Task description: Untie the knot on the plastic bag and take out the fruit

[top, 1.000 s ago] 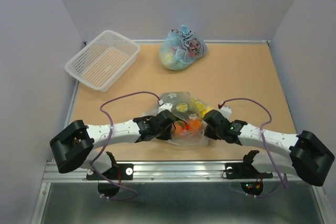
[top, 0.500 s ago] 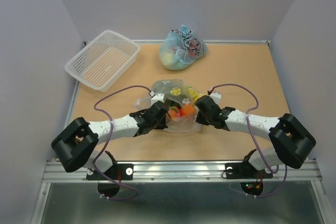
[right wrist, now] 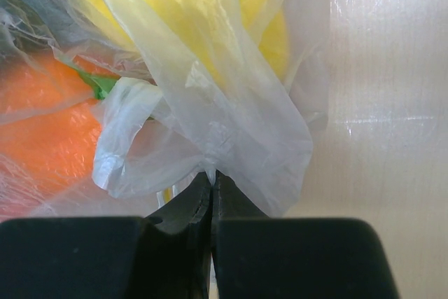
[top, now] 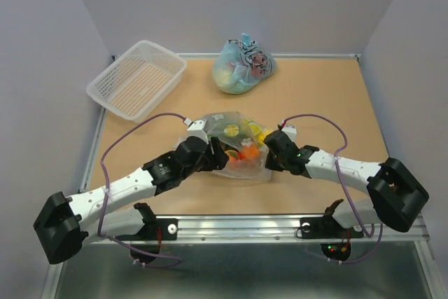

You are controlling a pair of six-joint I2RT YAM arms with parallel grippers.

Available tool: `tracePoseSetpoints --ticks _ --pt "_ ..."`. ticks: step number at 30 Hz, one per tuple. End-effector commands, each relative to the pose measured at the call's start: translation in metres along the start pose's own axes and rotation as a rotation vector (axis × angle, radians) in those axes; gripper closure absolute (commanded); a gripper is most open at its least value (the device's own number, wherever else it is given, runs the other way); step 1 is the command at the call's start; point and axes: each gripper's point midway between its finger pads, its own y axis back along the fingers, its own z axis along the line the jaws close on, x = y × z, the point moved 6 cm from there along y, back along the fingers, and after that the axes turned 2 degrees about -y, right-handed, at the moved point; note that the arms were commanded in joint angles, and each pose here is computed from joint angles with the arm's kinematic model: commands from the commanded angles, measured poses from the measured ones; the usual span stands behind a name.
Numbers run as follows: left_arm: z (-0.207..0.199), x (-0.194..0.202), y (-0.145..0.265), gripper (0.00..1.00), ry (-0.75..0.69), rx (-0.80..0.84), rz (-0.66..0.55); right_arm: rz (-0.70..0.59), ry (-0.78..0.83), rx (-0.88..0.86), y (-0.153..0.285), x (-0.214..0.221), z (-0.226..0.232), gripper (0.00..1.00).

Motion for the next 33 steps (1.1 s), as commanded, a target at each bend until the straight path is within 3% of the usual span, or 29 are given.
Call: tracePoseSetpoints --ticks 1,3,9,20,33 --pt "-0.031 -0.033 0.019 0.30 0.011 0.094 -0.078 -0.014 0.057 0.011 0.006 -0.004 -0.004 0.99" --pt "-0.041 -0.044 0.025 0.27 0.024 0.109 -0.102 -0.020 0.066 0.008 0.007 -0.006 -0.002 0.99" --pt "-0.055 -0.043 0.003 0.26 0.005 0.027 -0.028 -0.020 0.086 0.010 0.007 -0.007 -0.001 0.99" --pt "-0.035 -0.014 -0.049 0.25 0.034 -0.239 0.085 0.009 0.096 0.003 0.007 0.000 -0.006 0.99" --pt "-0.020 0.038 -0.084 0.13 0.014 -0.245 0.229 0.031 0.100 0.007 0.002 0.009 -0.012 0.99"
